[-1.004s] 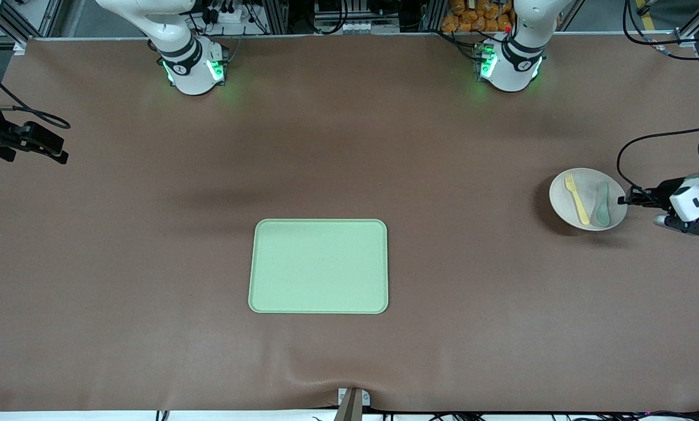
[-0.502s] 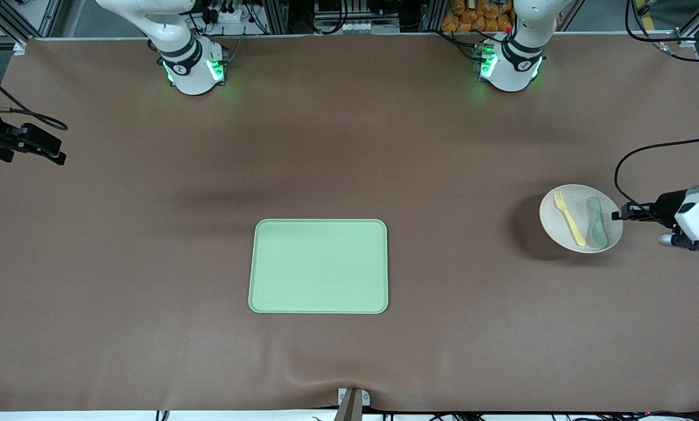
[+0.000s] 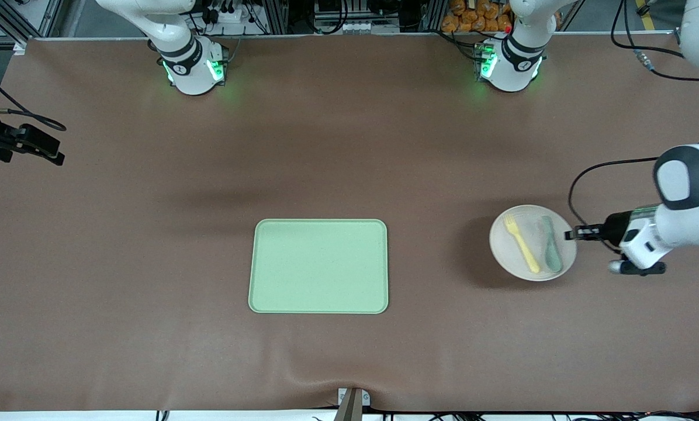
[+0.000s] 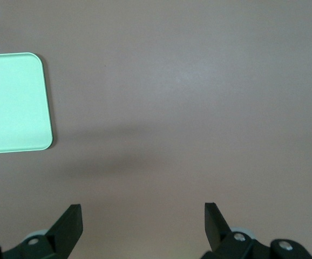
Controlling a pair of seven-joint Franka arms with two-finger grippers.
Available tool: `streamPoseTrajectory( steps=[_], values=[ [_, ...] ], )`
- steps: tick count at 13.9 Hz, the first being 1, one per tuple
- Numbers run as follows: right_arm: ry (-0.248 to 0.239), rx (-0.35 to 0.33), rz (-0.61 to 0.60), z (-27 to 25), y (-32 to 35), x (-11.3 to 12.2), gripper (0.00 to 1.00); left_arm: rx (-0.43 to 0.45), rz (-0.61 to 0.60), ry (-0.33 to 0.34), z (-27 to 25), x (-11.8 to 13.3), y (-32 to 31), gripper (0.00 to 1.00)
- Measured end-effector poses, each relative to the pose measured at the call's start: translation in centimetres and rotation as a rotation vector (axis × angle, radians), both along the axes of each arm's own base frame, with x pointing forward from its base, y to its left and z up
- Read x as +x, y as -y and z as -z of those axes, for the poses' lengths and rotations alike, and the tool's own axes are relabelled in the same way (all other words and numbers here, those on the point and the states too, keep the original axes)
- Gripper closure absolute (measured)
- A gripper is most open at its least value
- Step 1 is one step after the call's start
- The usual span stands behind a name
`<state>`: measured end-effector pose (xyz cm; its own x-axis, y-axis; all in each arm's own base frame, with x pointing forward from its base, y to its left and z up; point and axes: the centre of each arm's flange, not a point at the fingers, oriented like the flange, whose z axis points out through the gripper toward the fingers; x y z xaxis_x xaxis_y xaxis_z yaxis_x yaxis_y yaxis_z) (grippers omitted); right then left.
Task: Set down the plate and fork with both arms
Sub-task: 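Lift the plate with the left gripper and carry it toward the tray, then lower the plate onto the green tray with the left gripper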
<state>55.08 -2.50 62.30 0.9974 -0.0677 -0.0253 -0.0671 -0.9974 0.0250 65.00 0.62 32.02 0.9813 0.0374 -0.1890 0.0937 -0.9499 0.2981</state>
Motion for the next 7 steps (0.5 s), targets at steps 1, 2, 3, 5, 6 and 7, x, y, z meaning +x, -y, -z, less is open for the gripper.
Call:
streamPoseTrajectory(
  steps=[1, 2, 3, 5, 6, 7],
  values=[
    [-0.002, 0.0, 0.0, 0.1, 0.0, 0.0, 0.0, 0.005, -0.02, -0.017, 0.2, 0.5, 2.8, 0.95],
    [-0.005, 0.0, 0.001, 0.3, 0.0, 0.1, 0.0, 0.009, -0.044, -0.036, 0.5, 0.9, 5.7, 0.95],
    [-0.008, 0.0, 0.001, 0.4, 0.1, 0.2, 0.0, 0.009, -0.07, -0.056, 0.8, 1.2, 8.6, 0.95],
    [-0.012, 0.0, 0.001, 0.6, 0.1, 0.3, 0.0, -0.003, -0.127, -0.092, 1.3, 1.7, 14.6, 0.95],
    [-0.012, 0.0, 0.0, 0.6, 0.0, 0.3, 0.0, -0.007, -0.151, -0.102, 1.4, 1.8, 17.2, 0.95],
    [-0.012, 0.0, 0.0, 0.6, 0.0, 0.3, 0.0, -0.011, -0.173, -0.103, 1.5, 2.0, 19.6, 0.95]
  ],
)
